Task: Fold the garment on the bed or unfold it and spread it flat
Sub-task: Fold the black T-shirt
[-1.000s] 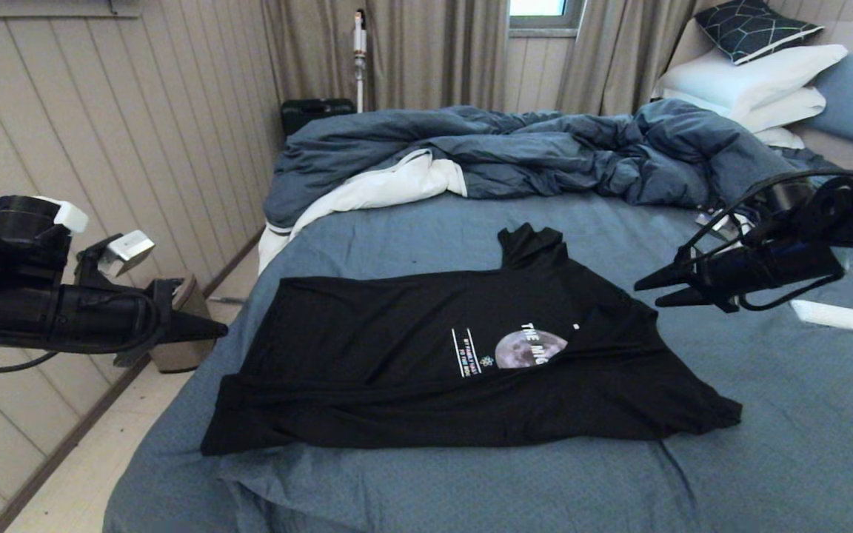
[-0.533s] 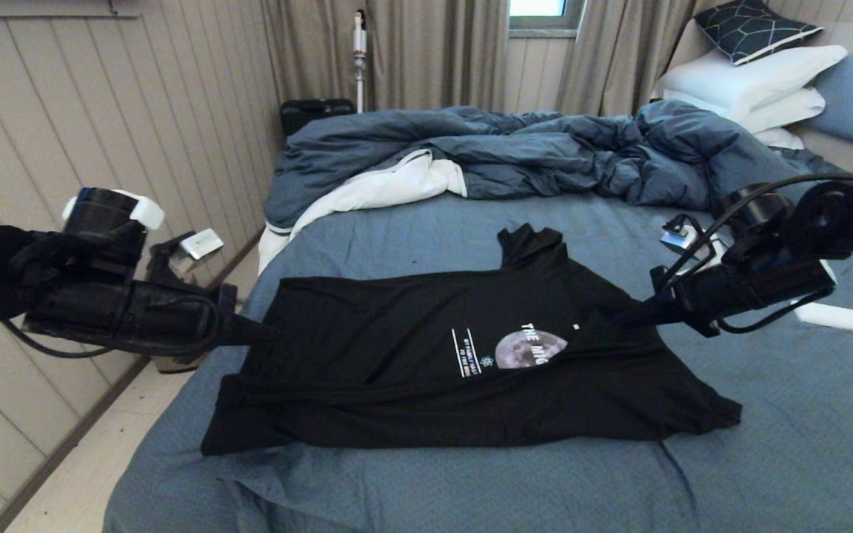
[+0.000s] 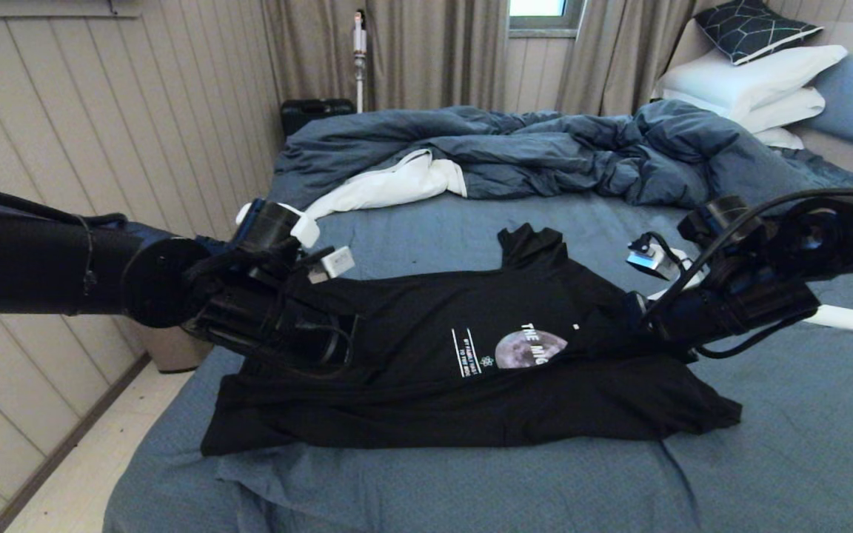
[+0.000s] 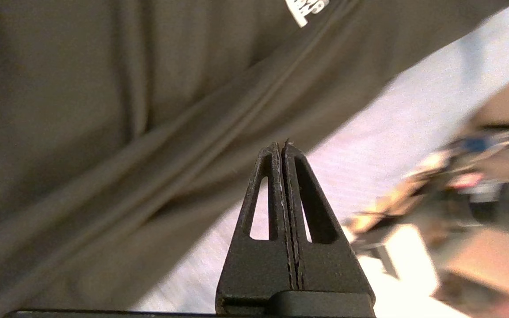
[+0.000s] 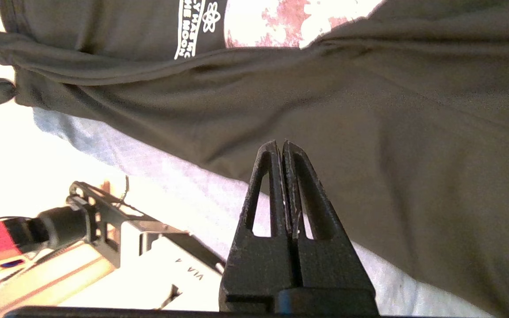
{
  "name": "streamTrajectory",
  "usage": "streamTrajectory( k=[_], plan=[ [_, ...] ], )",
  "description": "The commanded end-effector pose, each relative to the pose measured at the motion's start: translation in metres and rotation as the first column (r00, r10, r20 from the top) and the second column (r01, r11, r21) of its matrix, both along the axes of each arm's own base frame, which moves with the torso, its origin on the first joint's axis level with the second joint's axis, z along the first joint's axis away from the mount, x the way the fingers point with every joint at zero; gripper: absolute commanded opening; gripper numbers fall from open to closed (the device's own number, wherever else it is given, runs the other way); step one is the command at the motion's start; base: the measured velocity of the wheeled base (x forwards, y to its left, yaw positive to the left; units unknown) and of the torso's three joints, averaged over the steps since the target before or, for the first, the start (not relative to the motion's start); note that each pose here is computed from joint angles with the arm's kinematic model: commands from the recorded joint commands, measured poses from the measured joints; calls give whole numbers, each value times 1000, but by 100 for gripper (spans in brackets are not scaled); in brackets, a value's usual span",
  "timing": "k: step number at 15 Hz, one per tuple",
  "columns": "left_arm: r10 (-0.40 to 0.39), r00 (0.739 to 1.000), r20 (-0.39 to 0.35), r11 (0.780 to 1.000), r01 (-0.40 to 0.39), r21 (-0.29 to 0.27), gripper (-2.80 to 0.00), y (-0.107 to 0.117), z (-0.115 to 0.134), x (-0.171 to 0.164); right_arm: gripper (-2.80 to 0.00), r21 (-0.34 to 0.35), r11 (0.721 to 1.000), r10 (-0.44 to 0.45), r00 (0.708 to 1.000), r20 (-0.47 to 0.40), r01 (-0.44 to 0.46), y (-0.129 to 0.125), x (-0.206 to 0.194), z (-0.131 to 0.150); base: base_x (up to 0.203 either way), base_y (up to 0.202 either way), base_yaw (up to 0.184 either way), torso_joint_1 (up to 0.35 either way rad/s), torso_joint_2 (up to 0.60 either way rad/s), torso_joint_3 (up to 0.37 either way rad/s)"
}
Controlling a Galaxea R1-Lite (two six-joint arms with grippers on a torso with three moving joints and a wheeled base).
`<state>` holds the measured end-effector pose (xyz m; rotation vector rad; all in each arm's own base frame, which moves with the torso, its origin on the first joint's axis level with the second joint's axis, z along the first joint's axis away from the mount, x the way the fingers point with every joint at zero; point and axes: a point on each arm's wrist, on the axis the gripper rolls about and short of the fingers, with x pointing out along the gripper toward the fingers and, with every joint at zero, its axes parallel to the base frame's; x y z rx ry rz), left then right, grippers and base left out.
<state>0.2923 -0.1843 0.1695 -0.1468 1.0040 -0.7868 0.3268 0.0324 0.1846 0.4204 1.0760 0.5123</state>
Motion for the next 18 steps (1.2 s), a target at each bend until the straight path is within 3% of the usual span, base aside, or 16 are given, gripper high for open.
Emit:
streamTrajectory(
  k=[1,4,5,10,13,18],
  plan=[
    [-31,1000,-4,998,32,57,-280,-14,-17,3,-280,4,1000,13,1000,-2,-13,4,-1,-8,0,0,0,0,0,0],
    [-40,999,26,984,35,173,-280,-28,-35,-1,-280,10,1000,15,1000,19,-15,6,-1,-21,0,0,0,0,0,0],
    [-49,999,20,982,44,185,-280,-31,-38,-4,-280,17,1000,18,1000,17,-18,7,-2,-24,0,0,0,0,0,0],
    [-93,995,19,978,88,191,-280,-46,-44,-11,-280,40,998,57,998,-8,-56,16,-3,-34,0,0,0,0,0,0],
    [-94,994,56,982,84,171,-280,-52,-48,-7,-280,52,997,64,998,-16,-63,16,-3,-40,0,0,0,0,0,0],
    [-45,995,86,972,24,233,-280,-51,-73,-3,-280,54,996,71,997,-13,-70,18,-4,-44,0,0,0,0,0,0]
  ],
)
